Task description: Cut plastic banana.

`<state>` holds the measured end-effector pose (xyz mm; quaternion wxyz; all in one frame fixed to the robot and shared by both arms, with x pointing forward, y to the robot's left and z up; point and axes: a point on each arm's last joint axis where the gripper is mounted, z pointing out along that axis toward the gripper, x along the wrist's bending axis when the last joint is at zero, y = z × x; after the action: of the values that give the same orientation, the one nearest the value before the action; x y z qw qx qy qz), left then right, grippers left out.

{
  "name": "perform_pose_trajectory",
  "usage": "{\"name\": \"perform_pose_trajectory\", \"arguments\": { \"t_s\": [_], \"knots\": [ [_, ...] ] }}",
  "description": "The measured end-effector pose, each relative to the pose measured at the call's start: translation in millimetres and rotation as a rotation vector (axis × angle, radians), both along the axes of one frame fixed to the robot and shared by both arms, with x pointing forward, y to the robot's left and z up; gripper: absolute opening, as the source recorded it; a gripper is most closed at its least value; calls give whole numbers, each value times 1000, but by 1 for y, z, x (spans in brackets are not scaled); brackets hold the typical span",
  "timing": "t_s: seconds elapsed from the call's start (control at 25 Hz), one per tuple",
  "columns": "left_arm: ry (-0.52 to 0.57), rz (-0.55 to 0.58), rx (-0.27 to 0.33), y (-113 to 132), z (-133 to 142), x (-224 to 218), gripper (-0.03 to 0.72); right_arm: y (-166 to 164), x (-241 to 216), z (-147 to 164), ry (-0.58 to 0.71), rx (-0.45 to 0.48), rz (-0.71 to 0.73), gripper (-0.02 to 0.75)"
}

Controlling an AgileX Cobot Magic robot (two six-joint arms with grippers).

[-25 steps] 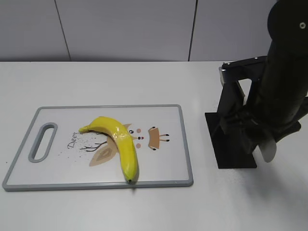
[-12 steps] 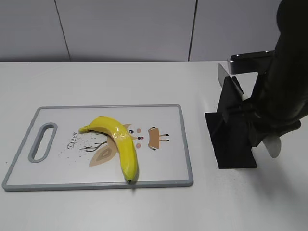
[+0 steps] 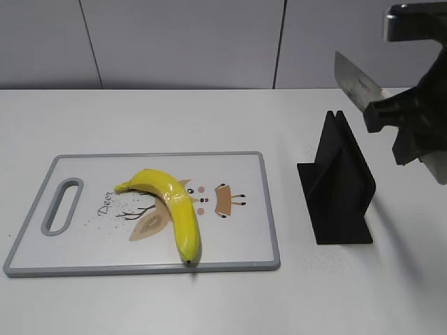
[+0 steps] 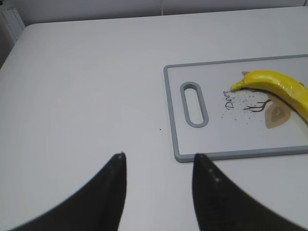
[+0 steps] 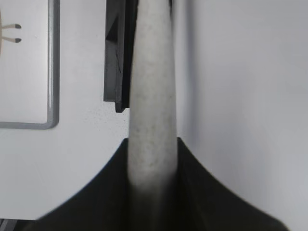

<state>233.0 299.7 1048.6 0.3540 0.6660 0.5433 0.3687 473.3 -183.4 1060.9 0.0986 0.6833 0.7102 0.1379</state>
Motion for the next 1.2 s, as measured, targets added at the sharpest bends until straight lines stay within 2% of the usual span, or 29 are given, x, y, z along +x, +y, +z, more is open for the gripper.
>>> {"name": "perform_pose_trajectory", "arguments": {
  "t_s": [0.32, 0.48, 0.56, 0.64, 0.76, 0.92, 1.0, 1.2],
  "knots": [
    [0, 0, 0, 0, 0, 0, 436, -8, -12, 35, -160, 58, 6, 189],
    [-1, 0, 0, 0, 0, 0, 438, -14, -10, 46, -255, 17, 28, 189],
    [-6, 0, 0, 0, 0, 0, 455, -13, -8, 47, -281, -16, 92, 189],
    [-17, 2, 1, 0, 4, 0, 479, -9, -4, 45, -281, -59, 217, 189],
    [-21, 7, 8, 1, 17, 6, 519, -2, 6, 46, -279, -90, 315, 189],
    [9, -3, 15, -1, 33, 31, 534, 8, 23, 52, -308, -162, 481, 189],
    [27, -46, 28, -5, 38, 49, 535, 13, 31, 53, -317, -191, 566, 189],
    [49, -201, 38, -19, 56, 90, 535, 29, 49, 55, -320, -189, 682, 189]
  ]
}}
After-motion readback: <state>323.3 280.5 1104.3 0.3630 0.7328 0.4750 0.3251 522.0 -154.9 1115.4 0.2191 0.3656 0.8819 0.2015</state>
